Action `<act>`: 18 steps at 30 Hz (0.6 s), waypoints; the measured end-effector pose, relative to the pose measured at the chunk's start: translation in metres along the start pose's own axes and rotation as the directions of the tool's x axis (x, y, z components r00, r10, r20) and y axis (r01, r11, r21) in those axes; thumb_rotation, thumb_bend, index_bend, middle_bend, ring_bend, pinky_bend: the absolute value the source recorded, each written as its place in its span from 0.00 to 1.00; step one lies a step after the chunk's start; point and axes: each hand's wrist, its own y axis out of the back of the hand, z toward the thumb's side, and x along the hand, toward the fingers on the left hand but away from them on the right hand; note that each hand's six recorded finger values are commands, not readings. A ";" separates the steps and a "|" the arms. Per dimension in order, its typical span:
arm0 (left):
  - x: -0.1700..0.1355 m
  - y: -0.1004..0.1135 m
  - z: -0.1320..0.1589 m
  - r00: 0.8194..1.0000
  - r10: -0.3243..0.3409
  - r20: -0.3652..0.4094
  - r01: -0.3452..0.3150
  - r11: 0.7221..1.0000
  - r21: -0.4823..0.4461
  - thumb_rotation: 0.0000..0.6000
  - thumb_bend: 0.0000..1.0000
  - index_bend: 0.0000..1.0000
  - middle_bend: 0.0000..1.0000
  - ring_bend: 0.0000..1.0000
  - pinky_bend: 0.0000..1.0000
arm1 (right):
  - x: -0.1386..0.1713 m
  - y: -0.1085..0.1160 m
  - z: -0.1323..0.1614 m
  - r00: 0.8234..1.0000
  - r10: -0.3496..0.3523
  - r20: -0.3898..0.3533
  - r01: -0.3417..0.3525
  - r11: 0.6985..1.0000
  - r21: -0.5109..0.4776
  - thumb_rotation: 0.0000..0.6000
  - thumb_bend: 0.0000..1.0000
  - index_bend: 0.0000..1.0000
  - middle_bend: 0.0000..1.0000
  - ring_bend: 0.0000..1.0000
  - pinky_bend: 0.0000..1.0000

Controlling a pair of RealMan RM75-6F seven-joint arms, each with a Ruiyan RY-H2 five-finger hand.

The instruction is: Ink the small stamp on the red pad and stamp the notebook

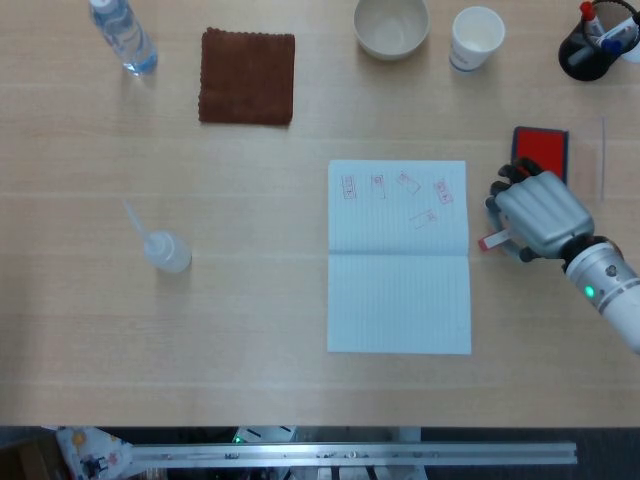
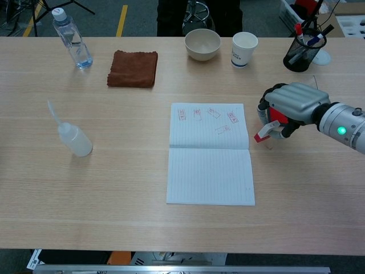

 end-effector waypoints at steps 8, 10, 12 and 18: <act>0.000 -0.002 -0.001 1.000 -0.007 -0.001 0.007 1.000 -0.001 1.00 0.34 0.16 0.11 0.11 0.09 | 0.002 -0.019 -0.011 1.000 0.014 0.018 -0.015 0.999 0.041 1.00 0.30 0.64 0.39 0.16 0.12; -0.001 -0.002 -0.001 1.000 -0.007 -0.002 0.007 1.000 -0.002 1.00 0.34 0.16 0.11 0.11 0.09 | 0.001 -0.023 -0.014 1.000 0.016 0.023 -0.017 0.999 0.047 1.00 0.30 0.64 0.39 0.16 0.12; -0.001 -0.002 -0.002 1.000 -0.006 -0.003 0.006 1.000 -0.003 1.00 0.34 0.16 0.11 0.11 0.09 | 0.000 -0.026 -0.016 0.999 0.018 0.028 -0.019 0.999 0.050 1.00 0.30 0.64 0.39 0.16 0.12; -0.001 -0.003 -0.003 1.000 -0.009 -0.006 0.009 1.000 -0.001 1.00 0.34 0.16 0.11 0.11 0.09 | -0.003 -0.034 -0.020 0.999 0.025 0.040 -0.027 0.998 0.049 1.00 0.30 0.64 0.38 0.16 0.12</act>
